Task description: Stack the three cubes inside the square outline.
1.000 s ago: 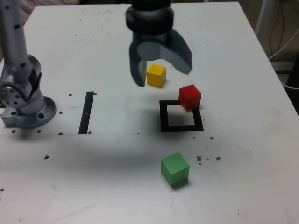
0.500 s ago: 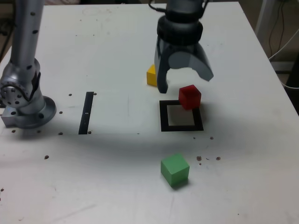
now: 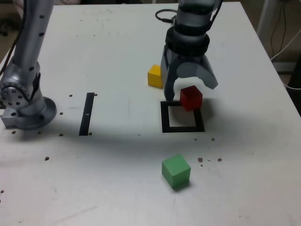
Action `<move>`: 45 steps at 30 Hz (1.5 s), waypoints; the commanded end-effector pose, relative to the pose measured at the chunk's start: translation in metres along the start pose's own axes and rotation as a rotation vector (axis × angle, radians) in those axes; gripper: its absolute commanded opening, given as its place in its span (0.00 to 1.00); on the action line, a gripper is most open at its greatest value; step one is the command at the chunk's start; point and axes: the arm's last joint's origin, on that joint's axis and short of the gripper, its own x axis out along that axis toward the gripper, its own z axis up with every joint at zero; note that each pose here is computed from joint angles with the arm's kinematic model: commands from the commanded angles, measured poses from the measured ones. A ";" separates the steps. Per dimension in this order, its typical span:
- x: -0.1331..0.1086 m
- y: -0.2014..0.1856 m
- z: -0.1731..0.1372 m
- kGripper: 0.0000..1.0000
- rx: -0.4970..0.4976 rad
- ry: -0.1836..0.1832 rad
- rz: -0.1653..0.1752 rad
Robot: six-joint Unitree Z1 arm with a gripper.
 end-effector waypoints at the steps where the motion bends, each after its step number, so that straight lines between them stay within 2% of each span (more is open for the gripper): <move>1: 0.007 0.000 0.004 0.94 -0.004 0.015 0.002; 11: 0.015 0.000 0.014 0.83 -0.008 0.016 0.009; 19: 0.018 0.000 0.023 0.64 -0.009 0.009 0.015; 25: 0.018 0.000 0.026 0.57 0.001 -0.007 0.020; 34: 0.012 0.001 0.025 0.22 0.009 -0.029 0.033; 45: 0.007 -0.003 0.024 0.20 0.020 -0.040 0.009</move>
